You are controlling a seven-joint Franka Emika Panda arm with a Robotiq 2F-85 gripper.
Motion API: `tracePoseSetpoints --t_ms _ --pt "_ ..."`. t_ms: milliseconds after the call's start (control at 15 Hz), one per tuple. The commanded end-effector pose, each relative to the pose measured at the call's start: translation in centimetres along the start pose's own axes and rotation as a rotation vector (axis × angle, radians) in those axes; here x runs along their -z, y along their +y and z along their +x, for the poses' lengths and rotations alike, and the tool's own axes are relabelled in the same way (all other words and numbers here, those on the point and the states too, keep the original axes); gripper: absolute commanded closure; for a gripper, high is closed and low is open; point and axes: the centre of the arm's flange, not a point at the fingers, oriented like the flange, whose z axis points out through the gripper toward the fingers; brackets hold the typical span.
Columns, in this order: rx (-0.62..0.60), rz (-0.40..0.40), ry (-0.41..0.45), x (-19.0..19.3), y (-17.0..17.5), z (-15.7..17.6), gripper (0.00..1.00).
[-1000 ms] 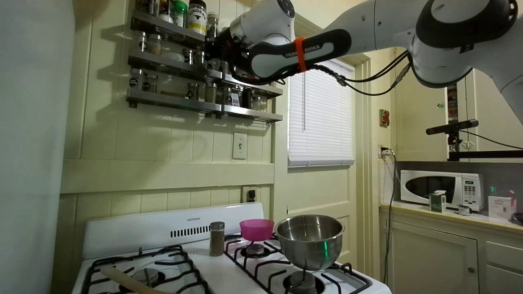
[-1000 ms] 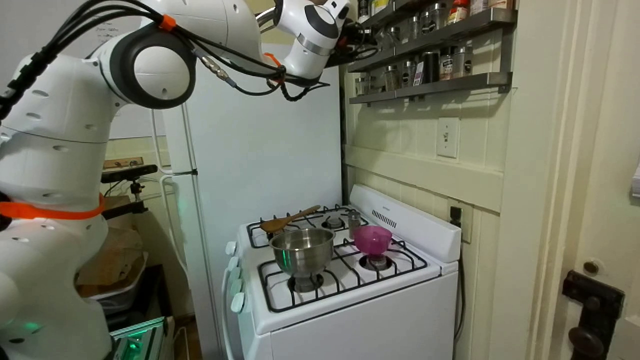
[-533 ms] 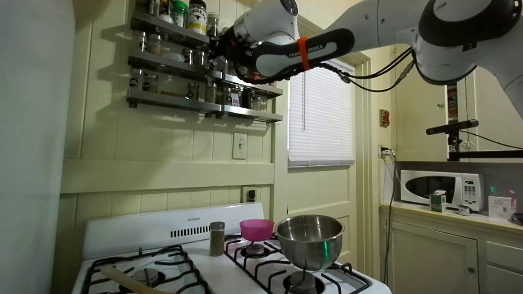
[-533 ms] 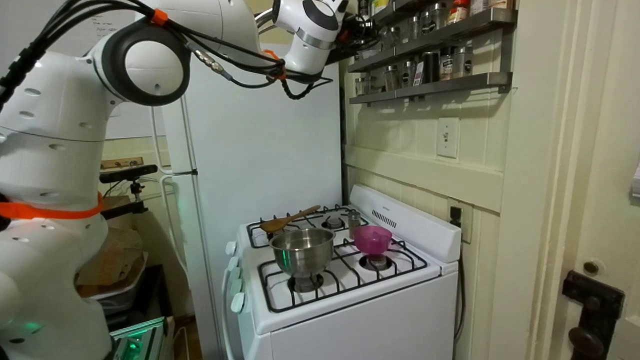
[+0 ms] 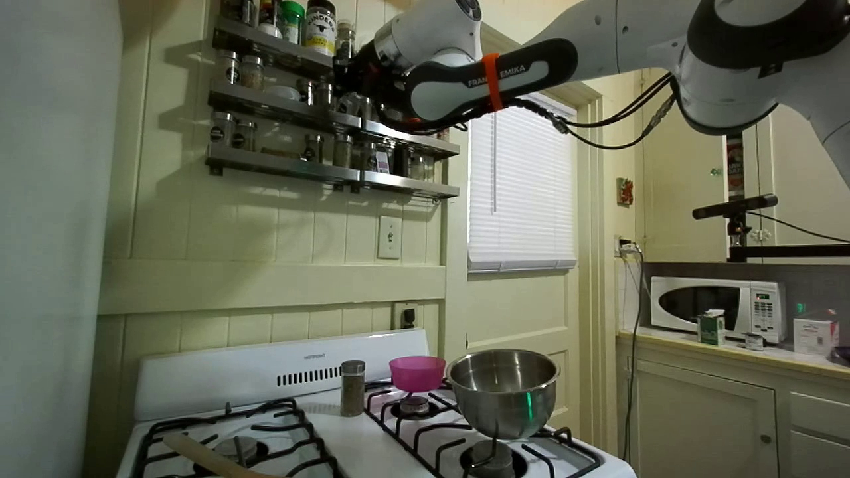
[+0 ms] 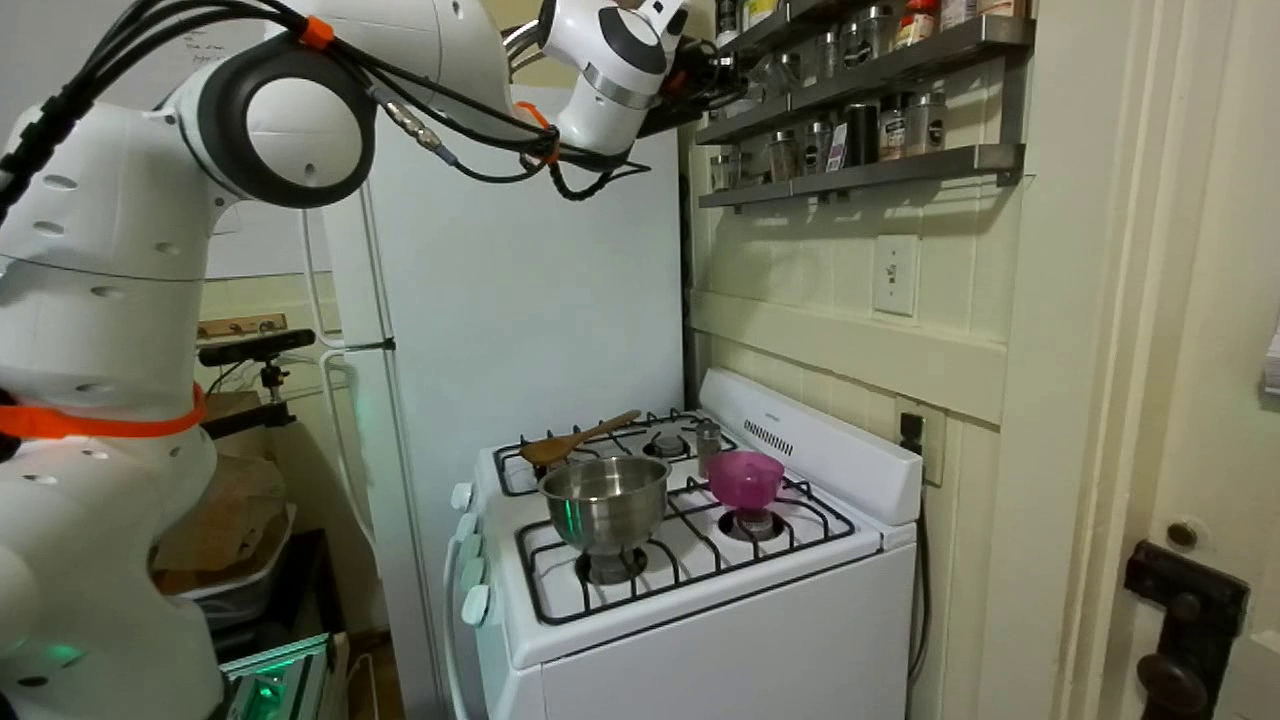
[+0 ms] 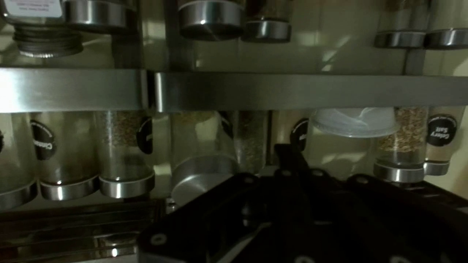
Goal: Remove the jar from the top of the stack and place it on the middle shelf.
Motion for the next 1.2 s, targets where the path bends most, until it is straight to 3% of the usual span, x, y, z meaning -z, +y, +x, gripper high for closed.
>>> tracePoseSetpoints --t_ms 0,667,1133 --pt "0.015 -0.019 -0.078 1.2 -0.3 -0.4 1.00" --pt "0.015 -0.173 -0.235 4.5 -0.7 2.0 1.00" --pt "0.014 -0.251 -0.254 4.1 0.9 1.6 1.00"
